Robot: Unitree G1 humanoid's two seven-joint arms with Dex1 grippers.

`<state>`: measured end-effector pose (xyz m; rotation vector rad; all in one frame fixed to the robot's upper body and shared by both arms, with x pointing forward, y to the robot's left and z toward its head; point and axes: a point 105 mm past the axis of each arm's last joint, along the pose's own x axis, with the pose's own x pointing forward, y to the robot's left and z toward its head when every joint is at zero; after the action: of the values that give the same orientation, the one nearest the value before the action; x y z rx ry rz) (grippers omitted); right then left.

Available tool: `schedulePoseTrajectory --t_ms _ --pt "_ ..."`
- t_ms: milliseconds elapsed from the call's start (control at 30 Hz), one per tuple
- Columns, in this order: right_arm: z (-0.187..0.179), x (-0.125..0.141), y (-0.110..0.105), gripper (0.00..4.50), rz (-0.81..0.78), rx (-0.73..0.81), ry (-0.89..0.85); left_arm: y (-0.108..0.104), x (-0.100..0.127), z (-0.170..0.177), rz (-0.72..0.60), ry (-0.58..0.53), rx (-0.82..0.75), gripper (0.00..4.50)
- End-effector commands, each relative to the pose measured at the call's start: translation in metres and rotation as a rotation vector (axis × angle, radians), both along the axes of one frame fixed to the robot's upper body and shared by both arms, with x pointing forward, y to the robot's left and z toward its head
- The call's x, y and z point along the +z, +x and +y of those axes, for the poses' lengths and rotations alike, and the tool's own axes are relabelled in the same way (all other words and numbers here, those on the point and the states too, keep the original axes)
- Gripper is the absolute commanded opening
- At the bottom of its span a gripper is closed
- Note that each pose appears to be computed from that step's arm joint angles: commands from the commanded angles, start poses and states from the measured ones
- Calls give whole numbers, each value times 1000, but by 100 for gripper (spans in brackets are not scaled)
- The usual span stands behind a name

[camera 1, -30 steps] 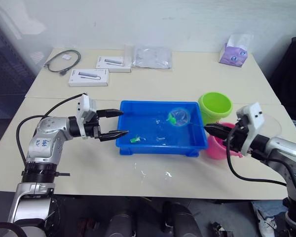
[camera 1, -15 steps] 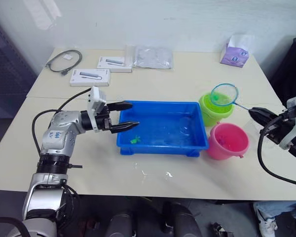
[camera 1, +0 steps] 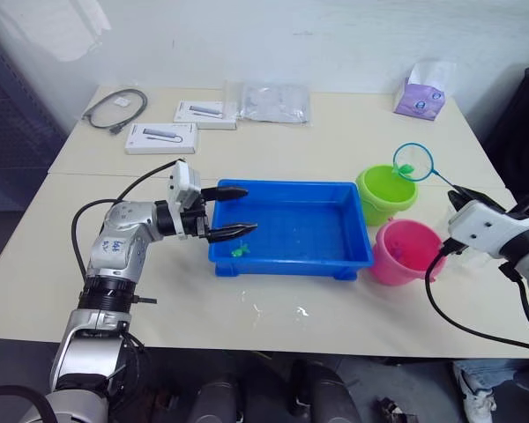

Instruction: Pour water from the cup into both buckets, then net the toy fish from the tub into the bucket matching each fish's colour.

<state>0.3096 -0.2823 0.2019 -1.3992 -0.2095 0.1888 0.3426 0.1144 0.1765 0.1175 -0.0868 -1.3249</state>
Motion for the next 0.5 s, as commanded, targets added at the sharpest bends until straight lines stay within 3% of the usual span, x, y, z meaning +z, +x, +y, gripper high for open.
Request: schedulePoseTrajectory --t_ms 33,167,367,433,500 --pt "-2 7 0 0 -103 11 -138 -3 10 -2 -59 1 -5 445" --pt "5 -11 -1 0 -62 73 -163 -2 8 -3 -60 5 -3 445" --pt "2 10 1 0 -158 42 -148 -1 9 -2 -64 5 -2 445" --pt "6 18 -1 0 -175 51 -74 -1 9 -1 -66 5 1 445" --pt "10 25 -2 0 -156 68 117 -1 10 2 -67 4 8 445"
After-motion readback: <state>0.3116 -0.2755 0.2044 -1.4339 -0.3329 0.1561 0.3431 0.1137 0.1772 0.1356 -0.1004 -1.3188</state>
